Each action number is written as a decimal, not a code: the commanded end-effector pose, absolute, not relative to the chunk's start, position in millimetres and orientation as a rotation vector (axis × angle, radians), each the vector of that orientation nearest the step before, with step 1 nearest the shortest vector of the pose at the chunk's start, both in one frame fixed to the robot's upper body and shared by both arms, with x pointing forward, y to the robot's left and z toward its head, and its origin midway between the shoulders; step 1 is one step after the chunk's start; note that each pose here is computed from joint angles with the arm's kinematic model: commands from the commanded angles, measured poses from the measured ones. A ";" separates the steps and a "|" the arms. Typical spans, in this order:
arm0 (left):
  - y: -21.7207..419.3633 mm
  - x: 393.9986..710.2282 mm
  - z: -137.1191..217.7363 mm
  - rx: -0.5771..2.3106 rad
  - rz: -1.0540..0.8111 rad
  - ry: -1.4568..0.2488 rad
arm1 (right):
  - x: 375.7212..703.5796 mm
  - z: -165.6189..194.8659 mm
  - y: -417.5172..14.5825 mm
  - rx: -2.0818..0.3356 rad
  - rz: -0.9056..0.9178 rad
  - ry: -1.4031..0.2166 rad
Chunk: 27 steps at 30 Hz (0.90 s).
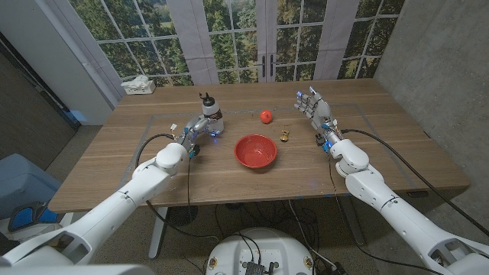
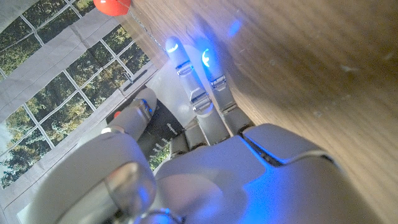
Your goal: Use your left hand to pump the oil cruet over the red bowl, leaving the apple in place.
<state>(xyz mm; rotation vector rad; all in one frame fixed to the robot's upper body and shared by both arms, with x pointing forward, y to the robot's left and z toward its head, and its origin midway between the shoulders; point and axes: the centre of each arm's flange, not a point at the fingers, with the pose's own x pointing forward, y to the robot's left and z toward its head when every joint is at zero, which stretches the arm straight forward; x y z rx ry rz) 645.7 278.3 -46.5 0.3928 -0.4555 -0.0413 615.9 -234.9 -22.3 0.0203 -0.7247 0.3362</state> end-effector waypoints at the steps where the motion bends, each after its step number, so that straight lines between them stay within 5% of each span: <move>1: 278.4 647.1 -45.9 0.416 -0.069 -0.418 | 615.5 -20.3 -232.5 0.014 0.339 -0.727; 27: 279.8 636.1 -35.0 0.417 -0.062 -0.385 | 614.4 -23.3 -232.0 0.028 0.340 -0.734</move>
